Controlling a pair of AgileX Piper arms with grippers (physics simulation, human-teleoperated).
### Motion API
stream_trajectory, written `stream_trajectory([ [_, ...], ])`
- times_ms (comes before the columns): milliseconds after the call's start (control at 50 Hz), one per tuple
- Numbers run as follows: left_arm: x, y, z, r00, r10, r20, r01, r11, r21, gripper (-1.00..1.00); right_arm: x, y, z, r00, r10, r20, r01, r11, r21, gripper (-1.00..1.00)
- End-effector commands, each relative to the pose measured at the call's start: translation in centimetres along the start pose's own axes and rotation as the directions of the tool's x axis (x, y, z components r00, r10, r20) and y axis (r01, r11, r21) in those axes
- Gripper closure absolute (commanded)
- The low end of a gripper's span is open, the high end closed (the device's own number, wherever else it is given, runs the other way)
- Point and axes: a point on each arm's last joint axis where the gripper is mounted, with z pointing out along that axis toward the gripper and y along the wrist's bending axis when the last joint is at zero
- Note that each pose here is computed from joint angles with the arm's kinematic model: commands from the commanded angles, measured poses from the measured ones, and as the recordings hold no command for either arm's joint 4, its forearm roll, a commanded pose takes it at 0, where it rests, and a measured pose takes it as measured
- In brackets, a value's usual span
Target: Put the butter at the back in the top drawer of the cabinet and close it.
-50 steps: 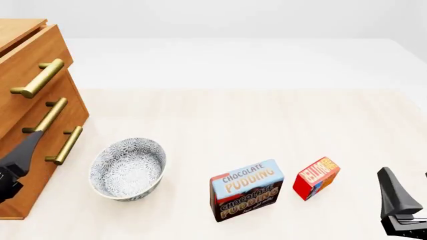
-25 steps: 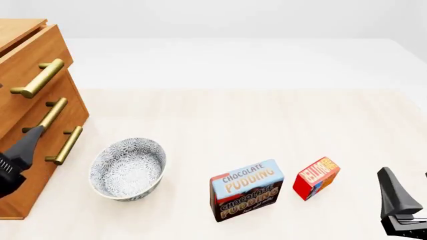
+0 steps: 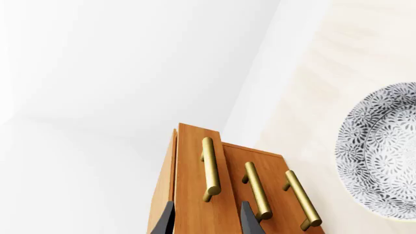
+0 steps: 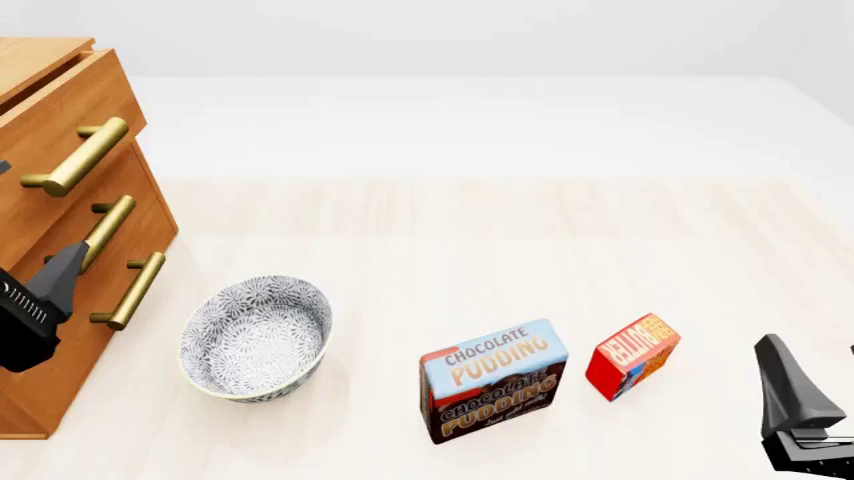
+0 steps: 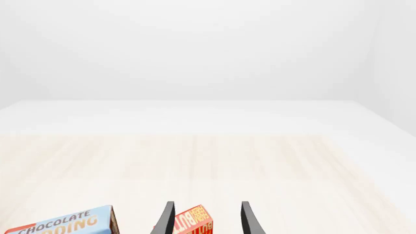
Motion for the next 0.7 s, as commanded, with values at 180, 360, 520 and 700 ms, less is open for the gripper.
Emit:
stream_trajectory([
  [180, 0.5, -0.2, 0.6, 0.999, 0.006, -0.034, -0.006, 1.0, -0.007, -1.0, 0.0, 0.0, 0.0, 1.0, 0.0, 0.0, 0.0, 1.0, 0.0, -1.0],
  [360, 0.6, -0.3, 1.0, 0.999, 0.01, -0.038, -0.01, 1.0, -0.006, -1.0, 0.0, 0.0, 0.0, 1.0, 0.0, 0.0, 0.0, 1.0, 0.0, -1.0],
  [520, 0.6, -0.3, 1.3, 0.999, 0.012, -0.039, -0.012, 1.0, -0.003, -1.0, 0.0, 0.0, 0.0, 1.0, 0.0, 0.0, 0.0, 1.0, 0.0, -1.0],
  [700, 0.7, -0.3, 1.9, 0.999, 0.013, -0.043, -0.013, 1.0, 0.006, -1.0, 0.0, 0.0, 0.0, 1.0, 0.0, 0.0, 0.0, 1.0, 0.0, -1.0],
])
